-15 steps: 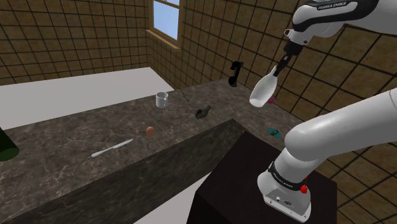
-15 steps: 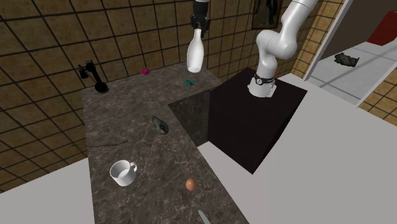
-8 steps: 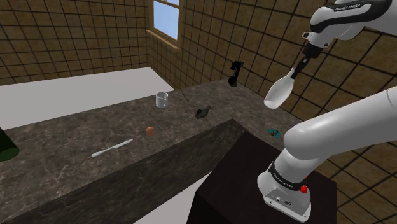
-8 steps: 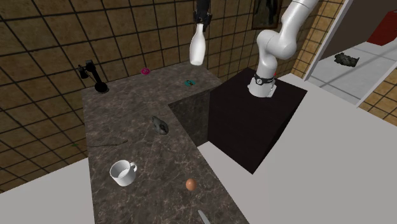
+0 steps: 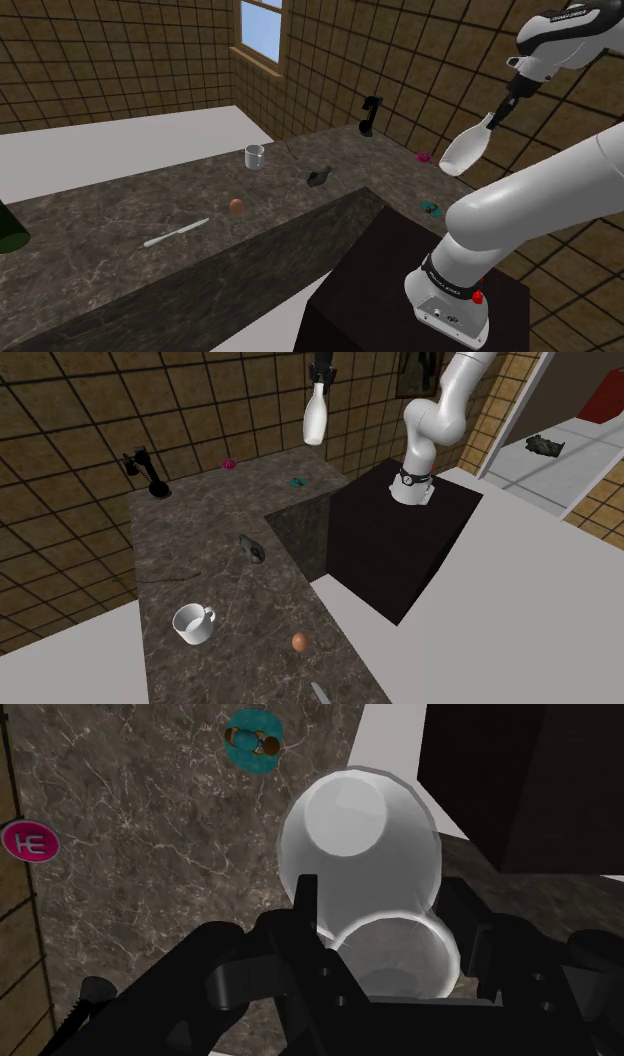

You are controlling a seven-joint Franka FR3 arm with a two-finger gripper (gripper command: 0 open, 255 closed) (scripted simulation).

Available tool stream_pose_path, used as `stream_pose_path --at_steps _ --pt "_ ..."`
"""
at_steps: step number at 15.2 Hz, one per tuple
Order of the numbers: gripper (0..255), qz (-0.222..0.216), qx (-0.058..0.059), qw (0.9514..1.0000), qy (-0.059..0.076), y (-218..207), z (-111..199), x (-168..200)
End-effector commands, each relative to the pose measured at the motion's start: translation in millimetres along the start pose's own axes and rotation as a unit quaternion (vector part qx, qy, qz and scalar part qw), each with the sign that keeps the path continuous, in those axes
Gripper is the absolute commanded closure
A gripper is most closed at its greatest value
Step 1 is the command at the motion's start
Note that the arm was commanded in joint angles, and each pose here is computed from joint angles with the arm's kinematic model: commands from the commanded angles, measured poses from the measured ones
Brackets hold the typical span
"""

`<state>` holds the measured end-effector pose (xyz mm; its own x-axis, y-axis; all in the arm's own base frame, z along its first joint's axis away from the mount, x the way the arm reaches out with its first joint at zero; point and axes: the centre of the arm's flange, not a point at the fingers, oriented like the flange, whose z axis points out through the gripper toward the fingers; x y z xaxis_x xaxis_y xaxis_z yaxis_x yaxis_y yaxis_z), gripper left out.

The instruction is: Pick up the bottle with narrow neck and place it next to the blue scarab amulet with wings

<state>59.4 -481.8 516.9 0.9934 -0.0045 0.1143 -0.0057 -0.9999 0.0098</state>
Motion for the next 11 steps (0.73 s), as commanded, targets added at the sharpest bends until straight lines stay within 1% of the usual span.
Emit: stream_pose_path --at_steps 1,11 --pt "255 -0.001 0.000 1.0000 0.000 15 -4 -22" --pt "255 -0.001 0.000 1.0000 0.000 90 -16 -130"
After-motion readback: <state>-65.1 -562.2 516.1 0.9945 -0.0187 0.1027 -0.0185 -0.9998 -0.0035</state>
